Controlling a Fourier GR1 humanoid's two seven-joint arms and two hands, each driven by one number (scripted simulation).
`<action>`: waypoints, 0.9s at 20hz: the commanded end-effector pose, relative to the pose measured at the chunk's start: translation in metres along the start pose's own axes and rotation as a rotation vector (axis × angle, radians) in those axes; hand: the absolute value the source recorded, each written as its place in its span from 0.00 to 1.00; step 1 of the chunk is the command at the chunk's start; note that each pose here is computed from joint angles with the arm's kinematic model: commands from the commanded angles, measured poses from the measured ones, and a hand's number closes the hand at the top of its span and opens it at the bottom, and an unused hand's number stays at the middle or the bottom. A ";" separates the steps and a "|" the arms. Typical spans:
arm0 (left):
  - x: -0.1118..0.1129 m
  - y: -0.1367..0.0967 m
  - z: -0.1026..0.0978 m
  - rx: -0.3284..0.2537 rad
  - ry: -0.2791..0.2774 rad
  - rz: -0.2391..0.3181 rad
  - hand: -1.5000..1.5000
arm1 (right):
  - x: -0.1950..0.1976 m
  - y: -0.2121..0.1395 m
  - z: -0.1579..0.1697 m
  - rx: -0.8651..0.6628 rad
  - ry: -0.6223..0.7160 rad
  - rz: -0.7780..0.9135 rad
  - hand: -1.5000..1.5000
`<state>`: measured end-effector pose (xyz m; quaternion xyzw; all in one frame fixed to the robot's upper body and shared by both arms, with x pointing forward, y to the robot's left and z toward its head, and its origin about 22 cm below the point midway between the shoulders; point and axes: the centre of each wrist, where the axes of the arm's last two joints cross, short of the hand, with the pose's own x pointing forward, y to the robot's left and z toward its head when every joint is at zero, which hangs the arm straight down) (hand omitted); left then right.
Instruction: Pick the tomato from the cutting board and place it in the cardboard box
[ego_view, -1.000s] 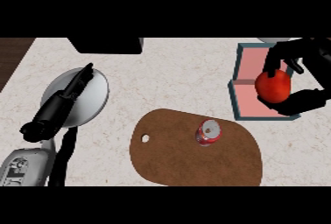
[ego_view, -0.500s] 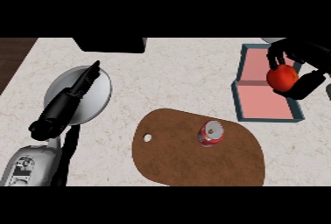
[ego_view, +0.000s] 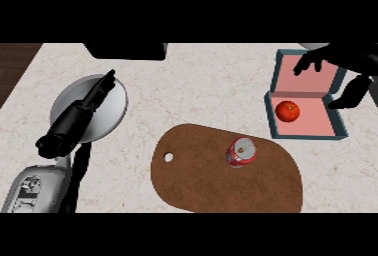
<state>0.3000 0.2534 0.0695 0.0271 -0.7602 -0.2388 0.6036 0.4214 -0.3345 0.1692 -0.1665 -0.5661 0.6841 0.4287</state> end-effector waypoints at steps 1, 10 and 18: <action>-0.004 0.000 0.009 0.000 0.010 0.000 0.50 | -0.007 -0.002 -0.005 0.023 -0.155 -0.094 0.00; -0.006 0.005 0.007 0.018 -0.012 -0.010 0.50 | -0.026 0.038 -0.019 -0.387 -0.336 -0.904 0.00; 0.000 0.006 0.000 -0.011 -0.028 -0.013 0.50 | -0.058 0.000 0.033 -0.547 -0.218 -1.116 0.00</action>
